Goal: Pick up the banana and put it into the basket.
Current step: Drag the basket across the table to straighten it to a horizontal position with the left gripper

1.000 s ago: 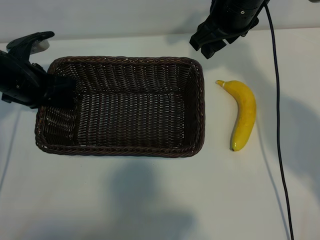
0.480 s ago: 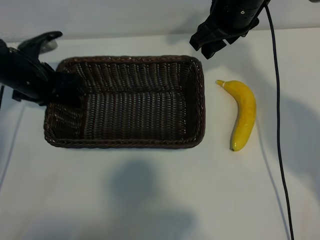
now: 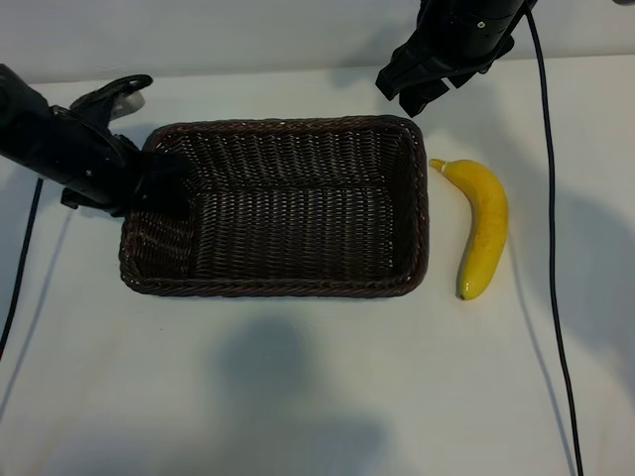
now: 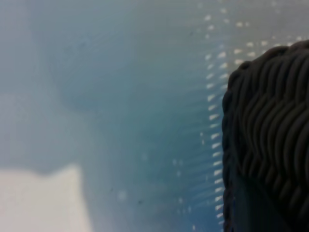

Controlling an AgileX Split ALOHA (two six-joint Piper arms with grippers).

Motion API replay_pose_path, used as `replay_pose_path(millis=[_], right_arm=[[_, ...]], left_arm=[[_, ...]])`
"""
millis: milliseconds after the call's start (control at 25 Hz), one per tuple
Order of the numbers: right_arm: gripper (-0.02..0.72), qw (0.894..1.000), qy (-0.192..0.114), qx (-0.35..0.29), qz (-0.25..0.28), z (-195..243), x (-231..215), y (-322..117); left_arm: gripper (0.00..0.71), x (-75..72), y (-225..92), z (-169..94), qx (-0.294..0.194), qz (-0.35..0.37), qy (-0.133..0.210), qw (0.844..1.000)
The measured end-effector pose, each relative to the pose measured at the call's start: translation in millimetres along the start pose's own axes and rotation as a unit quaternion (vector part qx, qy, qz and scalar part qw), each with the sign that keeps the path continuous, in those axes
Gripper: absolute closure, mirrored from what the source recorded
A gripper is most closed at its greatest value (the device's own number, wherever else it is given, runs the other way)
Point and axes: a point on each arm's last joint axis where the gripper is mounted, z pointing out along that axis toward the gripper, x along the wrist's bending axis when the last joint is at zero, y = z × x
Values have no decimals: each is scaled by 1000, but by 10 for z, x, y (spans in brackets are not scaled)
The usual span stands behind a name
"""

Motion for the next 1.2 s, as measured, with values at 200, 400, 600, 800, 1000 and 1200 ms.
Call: replay_pose_path(millis=[200,400,600,800,1000,1200], right_arm=[[132,1000,0,0,0,0,0,0],[132,1000,0,0,0,0,0,0],[132,1000,0,1,1,0,0,-2],[132,1000,1,4,1,0,1,-7],[132,1000,1,4,1,0,1,-7],[132,1000,1,4,1,0,1,-7]], left_arm=[[540,-3,7,3,-4,0,2,1000],[540,14,-3,41,2,-5,2,1000],[540,53,-22,132,14,-16,2,1000],[540,55,-24,138,15,-22,2,1000],[540,55,-24,138,15,-23,2,1000],[540,53,-27,139,16,-25,0,1000]])
